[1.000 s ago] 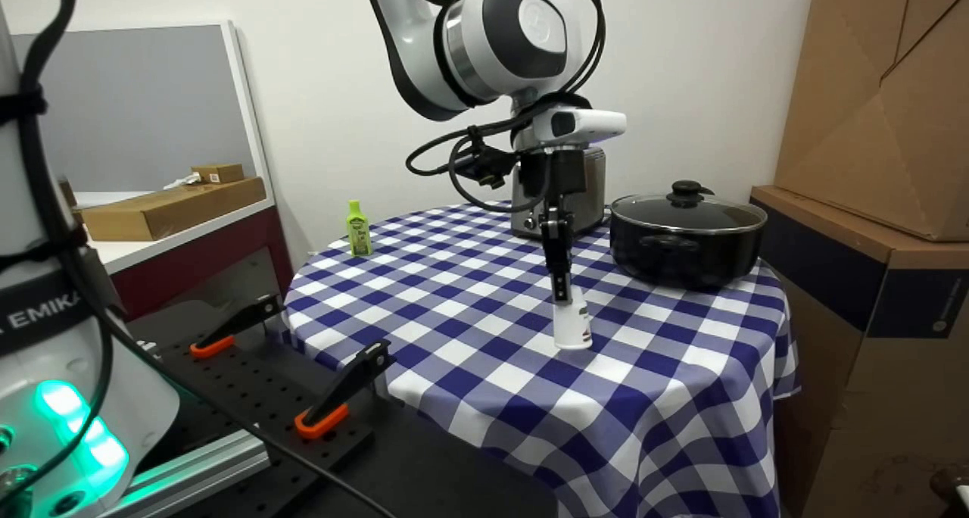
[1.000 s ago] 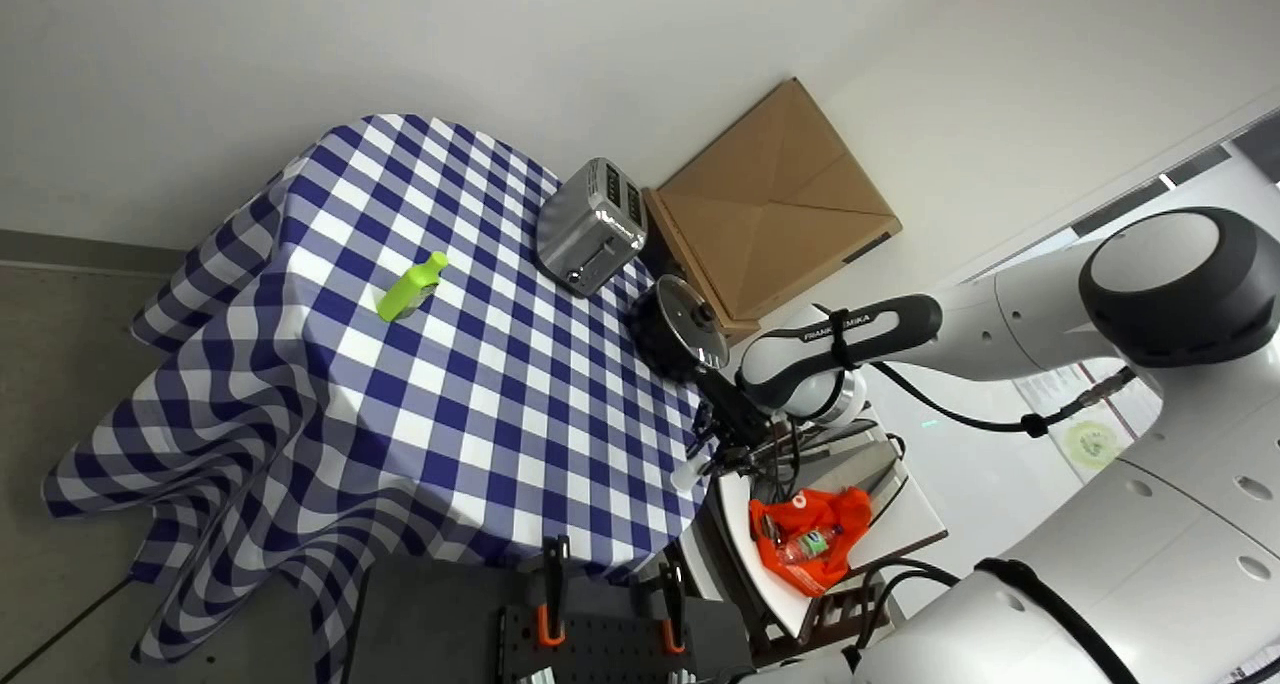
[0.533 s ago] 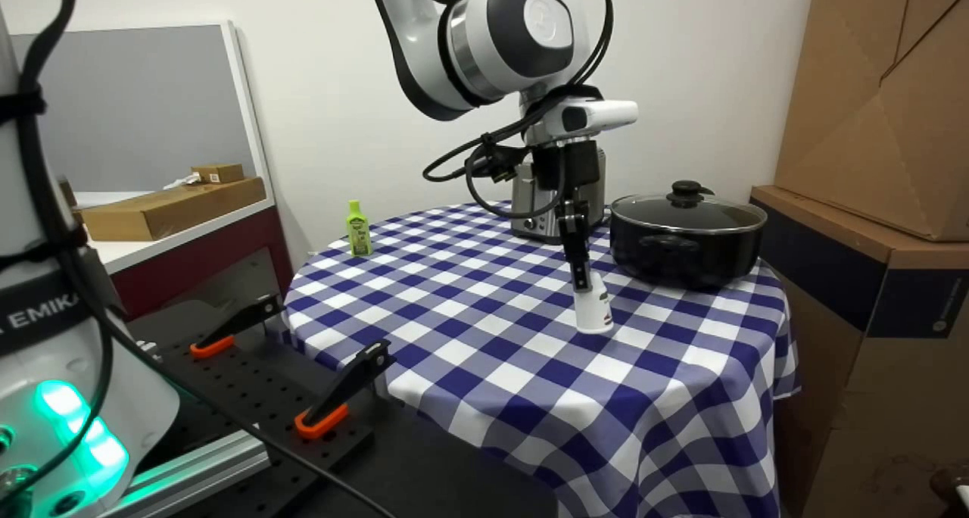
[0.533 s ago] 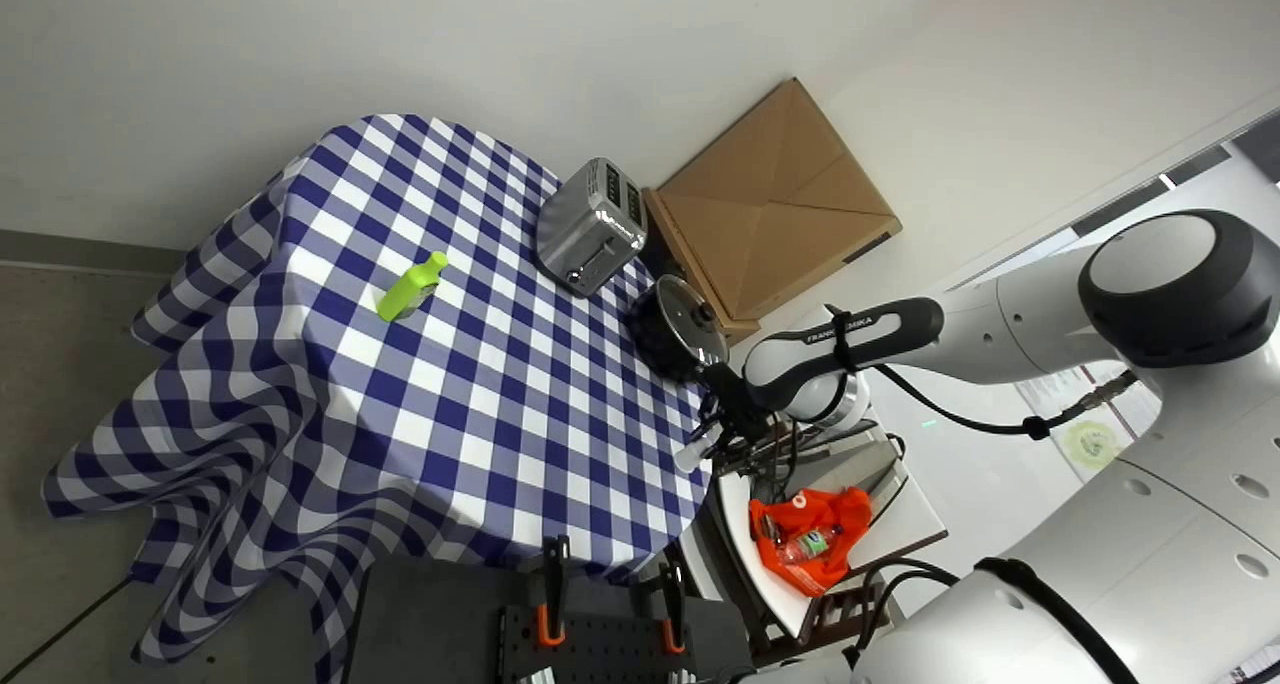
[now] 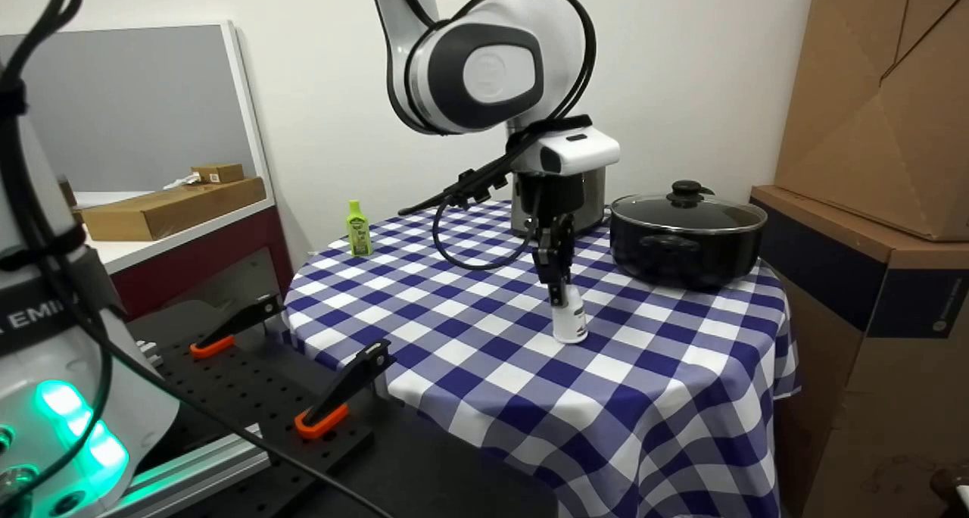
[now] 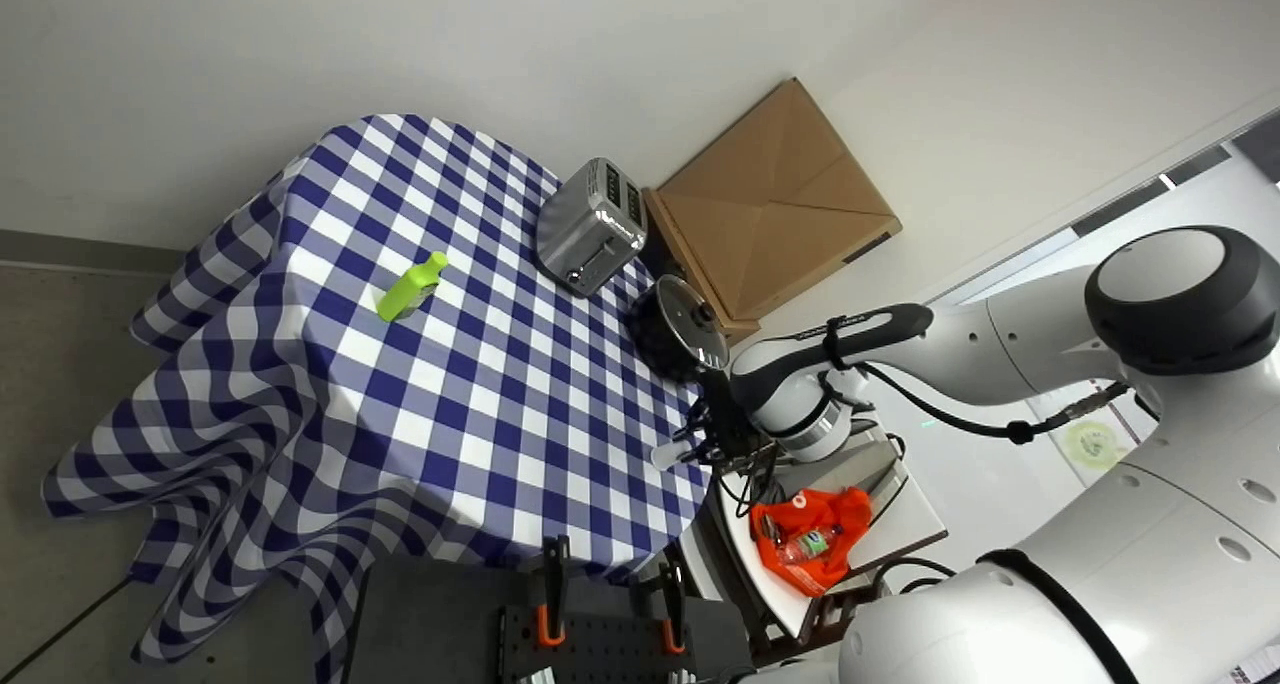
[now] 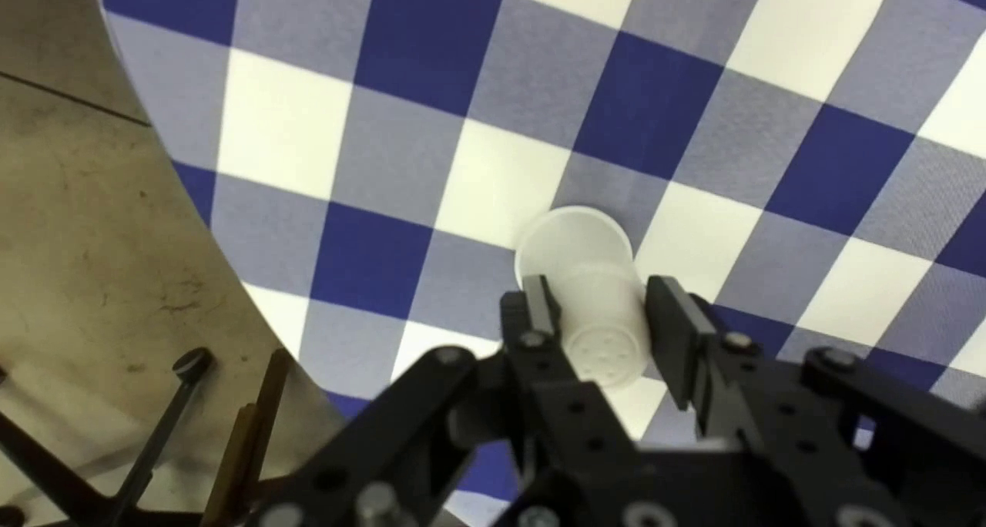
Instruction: Pick up the white bottle and put it on the right side of the table
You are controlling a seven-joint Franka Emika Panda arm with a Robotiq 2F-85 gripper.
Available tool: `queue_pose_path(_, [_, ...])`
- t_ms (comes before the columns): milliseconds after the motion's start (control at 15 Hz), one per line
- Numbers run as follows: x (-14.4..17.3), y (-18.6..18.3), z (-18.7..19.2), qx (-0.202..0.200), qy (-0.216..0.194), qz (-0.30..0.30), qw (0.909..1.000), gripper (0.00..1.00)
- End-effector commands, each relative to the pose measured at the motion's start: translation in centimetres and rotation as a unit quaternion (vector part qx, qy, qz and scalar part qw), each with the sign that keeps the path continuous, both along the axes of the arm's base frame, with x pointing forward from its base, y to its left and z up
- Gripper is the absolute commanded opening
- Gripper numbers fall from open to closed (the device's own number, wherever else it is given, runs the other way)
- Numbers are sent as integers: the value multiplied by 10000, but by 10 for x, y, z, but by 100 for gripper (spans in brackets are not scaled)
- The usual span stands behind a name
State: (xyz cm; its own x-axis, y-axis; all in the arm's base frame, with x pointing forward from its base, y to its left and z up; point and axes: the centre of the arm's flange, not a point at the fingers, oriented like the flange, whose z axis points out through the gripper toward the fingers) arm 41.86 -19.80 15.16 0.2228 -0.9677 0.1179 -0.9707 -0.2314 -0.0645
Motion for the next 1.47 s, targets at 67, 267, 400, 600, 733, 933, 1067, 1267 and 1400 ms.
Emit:
queue_pose_path(67, [-23,-10,-7,369,-269,-256,9986,10])
queue_pose_path(267, [-27,-15,-5,555,-283,-467,9970,66])
queue_pose_path(400, [-29,-17,-2,631,-268,-570,9960,82])
queue_pose_path(600, [-29,-16,8,632,-296,-608,9957,99])
queue_pose_path(733, [-25,-10,19,598,-291,-501,9965,100])
queue_pose_path(933, [-8,16,47,532,-83,128,9985,100])
queue_pose_path(1067, [6,47,75,528,129,730,9958,100])
queue_pose_path(1267, [19,95,124,522,438,1649,9840,100])
queue_pose_path(1400, [25,126,157,434,676,2255,9709,100])
